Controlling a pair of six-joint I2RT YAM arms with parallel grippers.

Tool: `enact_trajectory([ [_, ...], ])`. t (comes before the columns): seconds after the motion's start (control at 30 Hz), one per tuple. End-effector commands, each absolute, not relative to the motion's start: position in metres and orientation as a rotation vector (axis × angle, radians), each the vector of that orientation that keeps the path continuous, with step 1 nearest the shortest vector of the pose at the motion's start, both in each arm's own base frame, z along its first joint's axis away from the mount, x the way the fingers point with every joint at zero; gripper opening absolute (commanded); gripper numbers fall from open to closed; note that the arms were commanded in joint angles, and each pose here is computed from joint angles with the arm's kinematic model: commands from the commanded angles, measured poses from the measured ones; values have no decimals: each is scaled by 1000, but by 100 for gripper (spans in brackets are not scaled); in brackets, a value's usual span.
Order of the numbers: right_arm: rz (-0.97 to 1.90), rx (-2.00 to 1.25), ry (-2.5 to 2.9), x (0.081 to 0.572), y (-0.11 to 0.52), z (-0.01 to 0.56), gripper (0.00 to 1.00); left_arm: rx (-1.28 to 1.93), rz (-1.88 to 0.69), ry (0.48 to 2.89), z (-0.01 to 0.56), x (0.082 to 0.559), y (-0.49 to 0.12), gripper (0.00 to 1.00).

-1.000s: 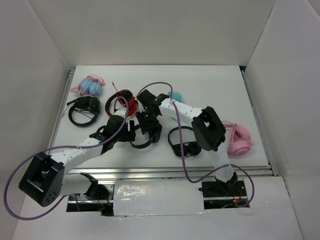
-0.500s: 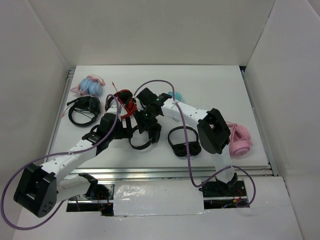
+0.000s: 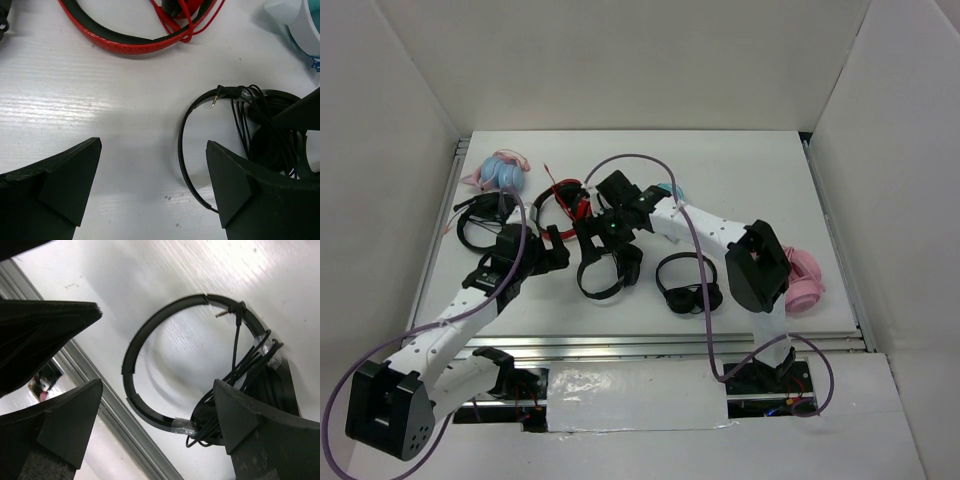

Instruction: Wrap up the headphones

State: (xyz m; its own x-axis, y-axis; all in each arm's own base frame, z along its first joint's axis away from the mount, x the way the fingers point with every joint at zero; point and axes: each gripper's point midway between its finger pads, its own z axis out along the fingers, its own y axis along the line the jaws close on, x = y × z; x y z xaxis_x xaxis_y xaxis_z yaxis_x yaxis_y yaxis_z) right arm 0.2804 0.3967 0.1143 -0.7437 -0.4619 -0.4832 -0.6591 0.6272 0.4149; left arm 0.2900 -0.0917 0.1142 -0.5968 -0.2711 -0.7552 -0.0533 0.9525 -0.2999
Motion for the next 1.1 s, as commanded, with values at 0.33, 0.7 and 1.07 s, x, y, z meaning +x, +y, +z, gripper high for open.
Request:
enact_trajectory([
  [0.33, 940, -471, 2069, 333, 313, 273, 100, -634, -233, 2076, 190, 292, -42, 99],
  [0.7, 253, 272, 1959, 312, 77, 279, 100, -752, -143, 2012, 242, 277, -12, 99],
  [1.07, 214, 407, 1775, 273, 26, 299, 100, -773, -100, 1936, 262, 265, 6, 99],
])
